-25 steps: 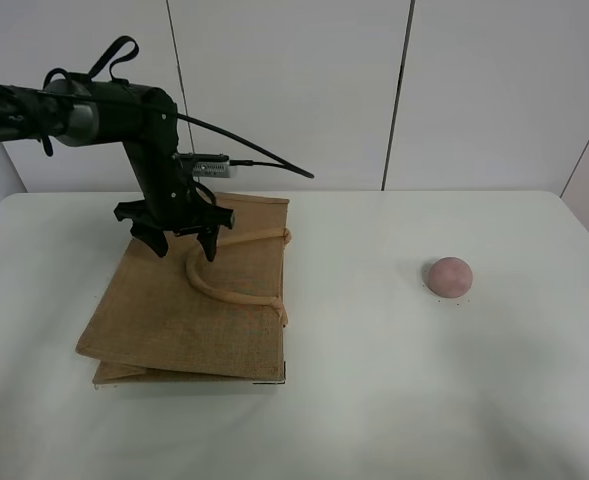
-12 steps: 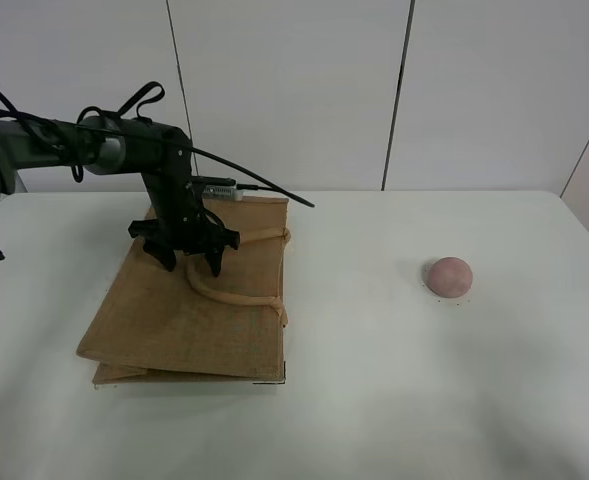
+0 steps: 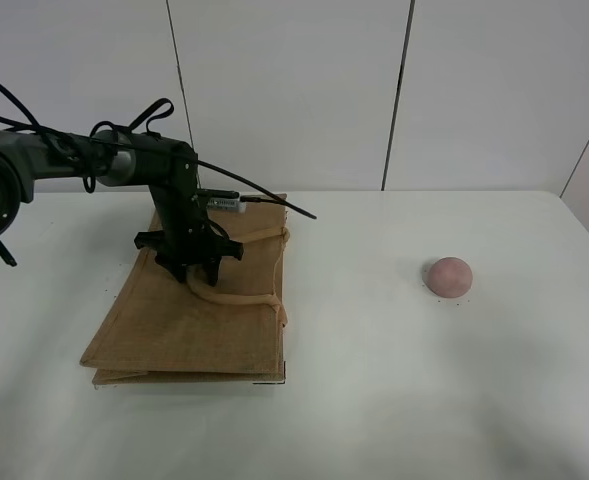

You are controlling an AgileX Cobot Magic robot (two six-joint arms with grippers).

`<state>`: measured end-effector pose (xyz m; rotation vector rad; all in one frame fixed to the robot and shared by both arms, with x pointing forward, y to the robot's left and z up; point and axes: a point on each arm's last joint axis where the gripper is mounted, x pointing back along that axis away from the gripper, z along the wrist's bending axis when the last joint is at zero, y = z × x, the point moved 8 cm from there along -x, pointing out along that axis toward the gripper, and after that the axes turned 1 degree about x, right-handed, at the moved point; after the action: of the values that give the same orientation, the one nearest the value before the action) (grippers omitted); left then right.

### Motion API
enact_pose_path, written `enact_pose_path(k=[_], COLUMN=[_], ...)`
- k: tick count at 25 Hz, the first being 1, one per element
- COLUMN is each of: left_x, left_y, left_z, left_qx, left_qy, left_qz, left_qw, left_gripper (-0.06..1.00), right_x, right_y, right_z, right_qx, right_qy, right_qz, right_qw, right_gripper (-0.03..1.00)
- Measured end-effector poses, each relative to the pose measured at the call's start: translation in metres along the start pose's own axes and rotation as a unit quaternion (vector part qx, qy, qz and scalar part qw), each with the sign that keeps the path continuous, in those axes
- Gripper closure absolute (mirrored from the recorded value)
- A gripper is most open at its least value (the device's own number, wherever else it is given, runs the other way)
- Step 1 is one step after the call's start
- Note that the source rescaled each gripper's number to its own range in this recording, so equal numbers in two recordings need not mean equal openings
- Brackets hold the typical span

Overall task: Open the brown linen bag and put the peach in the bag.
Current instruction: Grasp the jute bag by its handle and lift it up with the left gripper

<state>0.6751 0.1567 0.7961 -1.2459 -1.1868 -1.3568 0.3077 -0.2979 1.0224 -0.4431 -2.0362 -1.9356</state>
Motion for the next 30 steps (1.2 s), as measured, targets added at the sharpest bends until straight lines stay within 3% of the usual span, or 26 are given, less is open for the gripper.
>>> enact_pose_path(k=[4,5,11,15,21,30], left_x=[0.001,0.003,0.018,0.063,0.147,0.255], left_y=[-0.001,-0.001,-0.001,0.008,0.041,0.027], left_z=[0.000,0.000,0.003,0.003,-0.002,0.000], left_qx=[-0.001,-0.001,-0.008,-0.032,-0.047,-0.047], left_qy=[0.002,0.003,0.012,0.014,-0.008,-0.043], left_qz=[0.004,0.004,0.029,0.029,-0.080,-0.187], left_qw=[1.000,1.000,0.999,0.999,0.996,0.980], left_gripper=[0.89,0.93,0.93,0.93,0.94,0.94], right_x=[0.000,0.000,0.000,0.000,0.000,0.000], right_y=[0.000,0.000,0.000,0.000,0.000,0.000], right_z=[0.000,0.000,0.000,0.000,0.000,0.000], right_qx=[0.000,0.000,0.000,0.000,0.000,0.000], right_qy=[0.000,0.000,0.000,0.000,0.000,0.000], right_qz=[0.000,0.000,0.000,0.000,0.000,0.000], right_qw=[1.000,1.000,1.000,1.000,1.000,1.000], right_gripper=[-0.03,-0.03,-0.03,-0.03,-0.03,-0.03])
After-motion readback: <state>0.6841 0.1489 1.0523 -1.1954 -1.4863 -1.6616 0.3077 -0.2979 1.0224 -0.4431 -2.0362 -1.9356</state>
